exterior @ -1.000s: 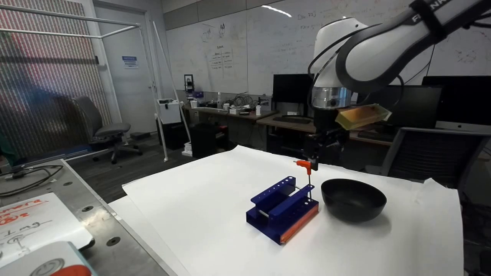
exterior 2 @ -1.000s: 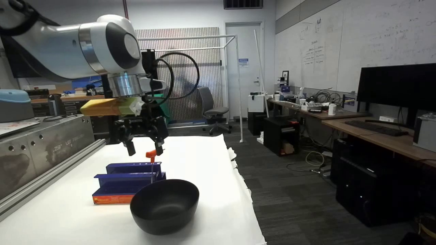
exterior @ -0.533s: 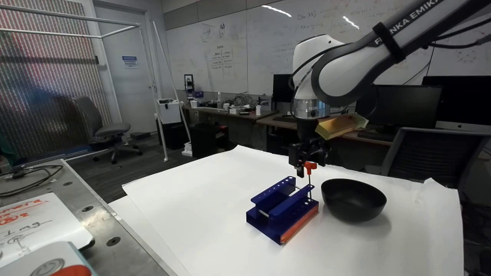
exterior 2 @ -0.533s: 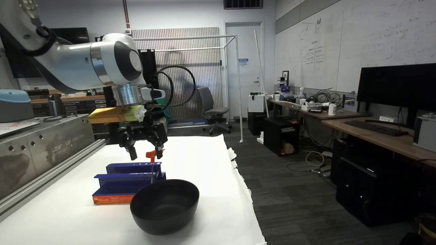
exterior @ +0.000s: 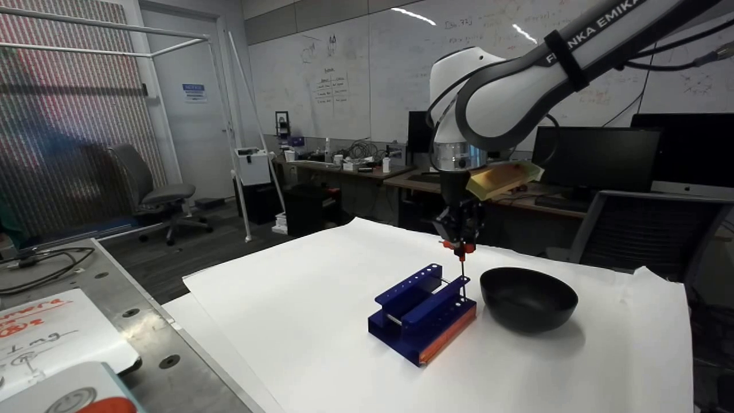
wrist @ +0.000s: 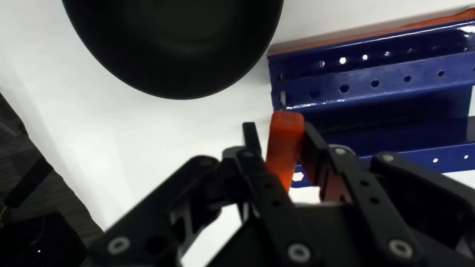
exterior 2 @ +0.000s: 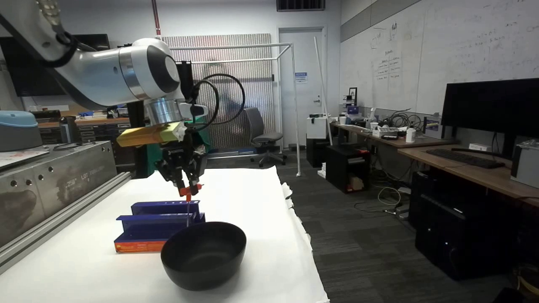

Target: Put the metal object with the orange handle in the bowl

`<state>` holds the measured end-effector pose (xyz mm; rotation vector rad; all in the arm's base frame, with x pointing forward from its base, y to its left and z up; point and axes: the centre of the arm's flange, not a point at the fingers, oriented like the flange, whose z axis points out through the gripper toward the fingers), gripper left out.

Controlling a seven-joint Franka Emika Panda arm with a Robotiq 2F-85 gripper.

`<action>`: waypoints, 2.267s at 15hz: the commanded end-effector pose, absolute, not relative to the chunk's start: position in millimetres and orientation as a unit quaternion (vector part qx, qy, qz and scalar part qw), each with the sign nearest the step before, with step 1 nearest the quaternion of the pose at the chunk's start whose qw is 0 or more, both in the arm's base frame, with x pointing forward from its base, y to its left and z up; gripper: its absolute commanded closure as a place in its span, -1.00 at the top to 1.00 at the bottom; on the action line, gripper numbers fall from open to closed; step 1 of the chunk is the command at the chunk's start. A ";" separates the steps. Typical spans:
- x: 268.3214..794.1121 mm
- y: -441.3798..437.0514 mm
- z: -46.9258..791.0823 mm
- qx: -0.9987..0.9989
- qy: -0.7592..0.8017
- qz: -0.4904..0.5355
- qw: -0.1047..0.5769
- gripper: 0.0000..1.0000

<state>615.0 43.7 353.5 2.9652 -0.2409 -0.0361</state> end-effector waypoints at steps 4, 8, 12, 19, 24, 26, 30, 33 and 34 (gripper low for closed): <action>616.4 38.3 373.2 0.995 -0.053 -0.037 0.077 -0.89; 580.0 44.0 426.0 0.996 -0.014 -0.055 0.069 -0.89; 544.1 39.5 497.0 0.996 -0.002 -0.057 0.064 -0.89; 527.4 5.9 478.6 0.986 -0.038 -0.128 0.103 -0.89; 546.0 4.2 423.9 0.986 -0.032 -0.123 0.111 -0.89; 555.2 6.5 405.4 0.987 -0.027 -0.109 0.118 -0.89; 570.1 9.9 375.3 0.987 -0.019 -0.098 0.125 -0.89; 575.5 10.6 358.8 0.987 -0.017 -0.103 0.123 -0.85; 576.1 10.4 354.5 0.987 -0.018 -0.108 0.122 -0.06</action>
